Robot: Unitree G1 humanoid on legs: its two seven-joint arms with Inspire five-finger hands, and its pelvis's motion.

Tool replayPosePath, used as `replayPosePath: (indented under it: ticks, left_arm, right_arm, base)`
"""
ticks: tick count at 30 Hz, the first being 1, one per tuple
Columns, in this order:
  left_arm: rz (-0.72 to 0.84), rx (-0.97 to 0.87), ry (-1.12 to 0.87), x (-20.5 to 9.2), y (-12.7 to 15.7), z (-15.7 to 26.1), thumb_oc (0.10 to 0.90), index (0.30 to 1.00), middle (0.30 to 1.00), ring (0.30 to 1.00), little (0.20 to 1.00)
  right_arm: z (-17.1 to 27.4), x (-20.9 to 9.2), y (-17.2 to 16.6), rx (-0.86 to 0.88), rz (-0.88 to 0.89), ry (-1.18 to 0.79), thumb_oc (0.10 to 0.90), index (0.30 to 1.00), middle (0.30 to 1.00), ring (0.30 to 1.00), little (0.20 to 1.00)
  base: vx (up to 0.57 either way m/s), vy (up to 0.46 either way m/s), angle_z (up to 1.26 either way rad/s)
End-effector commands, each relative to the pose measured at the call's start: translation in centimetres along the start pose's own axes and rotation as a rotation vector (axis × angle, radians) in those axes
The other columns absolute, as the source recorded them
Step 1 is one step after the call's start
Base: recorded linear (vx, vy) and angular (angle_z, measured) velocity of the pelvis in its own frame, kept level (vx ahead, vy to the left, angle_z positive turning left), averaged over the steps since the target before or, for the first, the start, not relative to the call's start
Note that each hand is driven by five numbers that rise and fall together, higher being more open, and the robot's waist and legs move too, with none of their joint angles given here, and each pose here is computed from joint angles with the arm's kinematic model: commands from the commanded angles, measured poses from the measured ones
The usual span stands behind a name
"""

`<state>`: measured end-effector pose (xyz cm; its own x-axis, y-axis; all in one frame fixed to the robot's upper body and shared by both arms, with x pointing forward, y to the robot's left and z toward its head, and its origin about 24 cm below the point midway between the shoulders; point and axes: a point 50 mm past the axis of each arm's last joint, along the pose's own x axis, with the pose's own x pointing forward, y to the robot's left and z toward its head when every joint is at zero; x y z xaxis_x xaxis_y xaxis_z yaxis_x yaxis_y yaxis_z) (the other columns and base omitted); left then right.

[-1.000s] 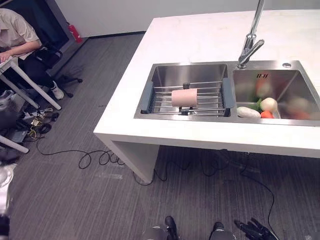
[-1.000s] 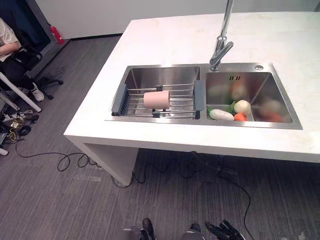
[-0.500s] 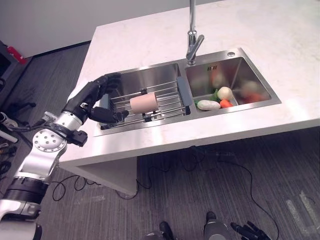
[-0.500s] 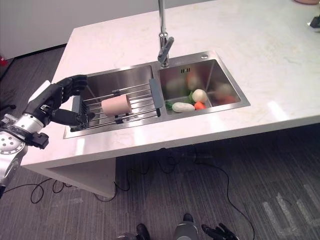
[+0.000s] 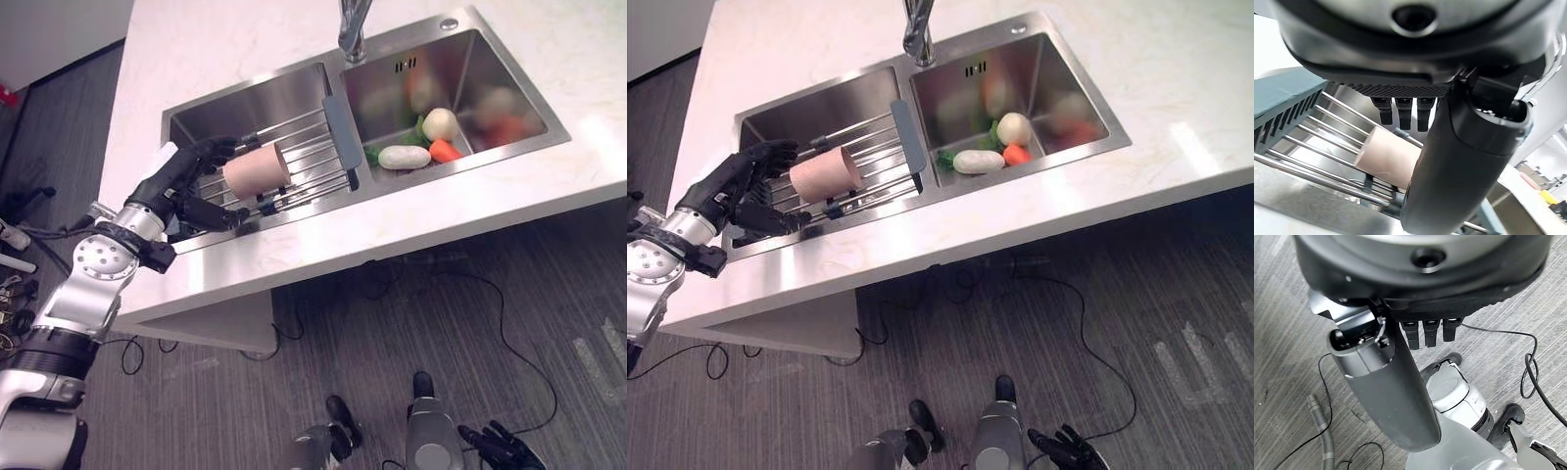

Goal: Place the dishes in the dishwasher.

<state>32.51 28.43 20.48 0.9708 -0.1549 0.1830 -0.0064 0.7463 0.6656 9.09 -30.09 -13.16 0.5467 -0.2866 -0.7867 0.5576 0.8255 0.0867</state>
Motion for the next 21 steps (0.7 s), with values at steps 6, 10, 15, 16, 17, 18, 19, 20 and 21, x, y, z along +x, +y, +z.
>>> replayPosePath:
  ticks: [6,10,15,16,17,18,19,20,21]
  left_arm:
    - [0.241,0.172,-0.178,0.3,5.6,4.9,0.800,0.900,0.900,0.900,0.900]
    - [0.320,0.166,-0.183,0.2,5.9,4.7,0.800,0.900,0.900,0.900,0.900]
    - [0.455,0.178,-0.244,-0.5,6.6,5.2,0.800,0.900,0.900,0.900,0.900]
    - [0.498,0.177,-0.278,-0.8,6.8,5.4,0.800,0.900,0.900,0.900,0.900]
    - [0.517,0.172,-0.289,-1.0,6.9,5.5,0.800,0.900,0.900,0.900,0.900]
    - [0.546,0.160,-0.303,-1.2,7.0,5.7,0.800,0.900,0.900,0.900,0.900]
    - [0.558,0.165,-0.302,-1.3,7.1,5.8,0.800,0.900,0.900,0.900,0.900]
    - [0.559,0.172,-0.298,-1.4,7.1,5.8,0.800,0.900,0.900,0.900,0.900]
    - [0.560,0.188,-0.286,-1.3,7.0,5.7,0.800,0.900,0.900,0.900,0.900]
  right_arm:
    - [2.9,0.1,0.7,-0.015,0.067,-0.129,0.800,0.900,0.900,0.900,0.900]
    - [3.3,0.2,1.3,-0.027,0.079,-0.136,0.800,0.900,0.900,0.900,0.900]
    - [3.1,0.2,1.1,-0.020,0.063,-0.127,0.800,0.900,0.900,0.900,0.900]
    - [3.1,0.2,1.2,-0.018,0.061,-0.124,0.800,0.900,0.900,0.900,0.900]
    - [3.2,0.2,1.1,-0.019,0.062,-0.125,0.800,0.900,0.900,0.900,0.900]
    - [3.2,0.2,1.1,-0.021,0.067,-0.128,0.800,0.900,0.900,0.900,0.900]
    - [3.4,0.2,1.2,-0.026,0.078,-0.133,0.800,0.900,0.900,0.900,0.900]
    - [3.5,0.2,1.3,-0.028,0.082,-0.134,0.800,0.900,0.900,0.900,0.900]
    - [3.7,0.3,1.6,-0.034,0.092,-0.137,0.800,0.900,0.900,0.900,0.900]
  base:
    - [-0.04,0.044,0.01]
    - [-0.02,0.039,-0.04]
    - [-0.01,0.009,-0.03]
    - [0.00,0.000,0.00]
    - [0.00,0.000,0.00]
    - [0.00,0.000,0.00]
    - [0.00,0.000,0.00]
    - [0.04,-0.002,-0.01]
    - [0.04,-0.005,0.00]
